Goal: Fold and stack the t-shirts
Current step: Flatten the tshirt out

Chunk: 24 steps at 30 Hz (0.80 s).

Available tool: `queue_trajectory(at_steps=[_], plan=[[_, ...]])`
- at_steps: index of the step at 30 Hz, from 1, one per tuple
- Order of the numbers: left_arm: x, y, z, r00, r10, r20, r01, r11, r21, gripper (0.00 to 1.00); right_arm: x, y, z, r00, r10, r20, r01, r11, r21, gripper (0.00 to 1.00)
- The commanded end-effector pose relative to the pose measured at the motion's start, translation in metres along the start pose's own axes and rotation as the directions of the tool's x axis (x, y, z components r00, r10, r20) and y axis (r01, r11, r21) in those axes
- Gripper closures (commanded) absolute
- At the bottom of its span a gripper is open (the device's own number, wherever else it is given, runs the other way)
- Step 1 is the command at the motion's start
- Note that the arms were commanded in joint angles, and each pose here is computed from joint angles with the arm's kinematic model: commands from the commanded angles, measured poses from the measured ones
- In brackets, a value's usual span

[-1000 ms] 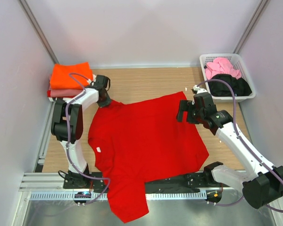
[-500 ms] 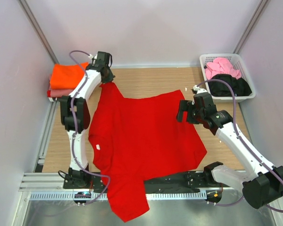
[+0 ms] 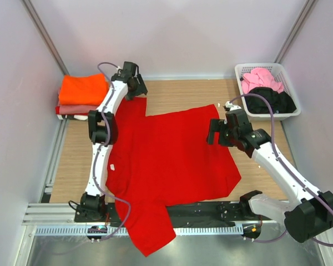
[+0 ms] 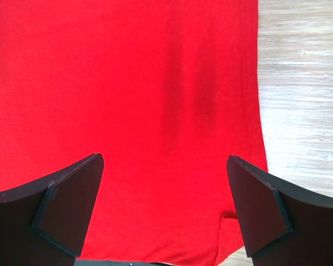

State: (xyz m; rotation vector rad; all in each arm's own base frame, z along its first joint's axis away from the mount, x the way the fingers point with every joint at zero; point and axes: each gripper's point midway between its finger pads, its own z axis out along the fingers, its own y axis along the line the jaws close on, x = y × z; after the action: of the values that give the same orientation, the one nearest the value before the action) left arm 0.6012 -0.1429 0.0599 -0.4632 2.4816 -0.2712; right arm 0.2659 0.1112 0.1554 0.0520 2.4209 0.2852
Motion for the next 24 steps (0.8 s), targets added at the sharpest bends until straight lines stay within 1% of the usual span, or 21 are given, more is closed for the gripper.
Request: queue_trajectory(at_steps=[1, 3, 4, 5, 7, 8, 9, 10, 11, 12, 14, 15, 16, 17, 18, 19, 21, 23, 24], plan=[[-0.047, -0.018, -0.087, 0.990, 0.027, 0.139, -0.032, 0.999, 0.033, 0.20, -0.018, 0.009, -0.002, 0.999, 0.008, 0.043, -0.007, 1.000, -0.020, 0.01], [-0.052, -0.010, -0.116, 0.985, 0.027, 0.171, -0.028, 1.000, 0.005, 0.18, -0.021, 0.015, 0.002, 0.999, 0.018, 0.039, -0.017, 0.999, -0.034, 0.01], [-0.048, -0.004, -0.138, 0.983, 0.026, 0.179, -0.025, 1.000, -0.006, 0.18, -0.024, 0.020, 0.004, 0.999, 0.026, 0.037, -0.024, 0.999, -0.046, 0.01], [-0.048, 0.004, -0.152, 0.979, 0.023, 0.203, -0.017, 0.999, -0.031, 0.18, -0.026, 0.024, 0.007, 0.999, 0.034, 0.032, -0.033, 0.998, -0.052, 0.01], [-0.032, 0.018, -0.177, 0.978, 0.018, 0.209, -0.010, 0.999, -0.043, 0.17, -0.029, 0.039, 0.023, 0.999, 0.033, -0.003, -0.033, 0.997, -0.073, 0.01], [-0.026, 0.025, -0.181, 0.977, 0.018, 0.211, -0.006, 0.998, -0.057, 0.16, -0.031, 0.046, 0.028, 1.000, 0.026, -0.012, -0.027, 0.997, -0.075, 0.01], [-0.016, 0.031, -0.182, 0.980, 0.023, 0.198, -0.011, 0.998, -0.064, 0.16, -0.038, 0.051, 0.043, 0.999, 0.019, -0.028, -0.021, 0.998, -0.057, 0.01], [0.007, 0.046, -0.175, 0.988, 0.031, 0.149, -0.017, 0.995, -0.098, 0.16, -0.044, 0.056, 0.050, 1.000, 0.014, -0.021, -0.015, 0.998, -0.056, 0.01], [0.011, 0.050, -0.184, 0.988, 0.026, 0.155, -0.011, 0.995, -0.099, 0.16, -0.046, 0.061, 0.059, 0.999, 0.002, -0.035, -0.004, 0.999, -0.048, 0.01], [0.032, 0.062, -0.177, 0.994, 0.030, 0.109, -0.017, 0.992, -0.122, 0.17, -0.056, 0.066, 0.075, 0.999, 0.001, -0.039, -0.002, 0.999, -0.034, 0.01], [0.047, 0.069, -0.174, 0.996, 0.022, 0.088, -0.011, 0.992, -0.122, 0.18, -0.062, 0.070, 0.096, 0.999, -0.011, -0.053, 0.011, 1.000, -0.013, 0.01], [0.055, 0.072, -0.170, 0.997, 0.020, 0.072, -0.011, 0.992, -0.125, 0.19, -0.077, 0.076, 0.102, 0.999, -0.014, -0.032, 0.014, 1.000, -0.012, 0.01], [0.070, 0.081, -0.162, 0.999, 0.017, 0.041, -0.011, 0.990, -0.143, 0.20, -0.066, 0.071, 0.129, 0.996, -0.027, -0.088, 0.029, 0.999, 0.030, 0.01], [0.076, 0.084, -0.158, 1.000, 0.017, 0.026, -0.013, 0.989, -0.147, 0.21, -0.067, 0.071, 0.139, 0.995, -0.034, -0.098, 0.038, 0.998, 0.042, 0.01], [0.083, 0.087, -0.152, 1.000, 0.018, 0.008, -0.016, 0.988, -0.156, 0.22, -0.078, 0.076, 0.148, 0.995, -0.043, -0.090, 0.047, 0.998, 0.042, 0.01], [0.089, 0.092, -0.145, 1.000, 0.017, -0.004, -0.018, 0.986, -0.168, 0.22, -0.065, 0.071, 0.168, 0.988, -0.055, -0.141, 0.065, 0.995, 0.070, 0.01], [0.100, 0.098, -0.130, 0.999, 0.018, -0.036, -0.025, 0.981, -0.191, 0.23, -0.071, 0.073, 0.183, 0.989, -0.064, -0.136, 0.075, 0.994, 0.076, 0.01], [0.104, 0.100, -0.120, 0.998, 0.017, -0.055, -0.027, 0.980, -0.199, 0.24, -0.062, 0.064, 0.204, 0.982, -0.076, -0.173, 0.097, 0.989, 0.116, 0.01], [0.105, 0.100, -0.114, 0.998, 0.015, -0.064, -0.028, 0.979, -0.201, 0.25, -0.067, 0.064, 0.208, 0.984, -0.078, -0.163, 0.099, 0.987, 0.127, 0.01]])
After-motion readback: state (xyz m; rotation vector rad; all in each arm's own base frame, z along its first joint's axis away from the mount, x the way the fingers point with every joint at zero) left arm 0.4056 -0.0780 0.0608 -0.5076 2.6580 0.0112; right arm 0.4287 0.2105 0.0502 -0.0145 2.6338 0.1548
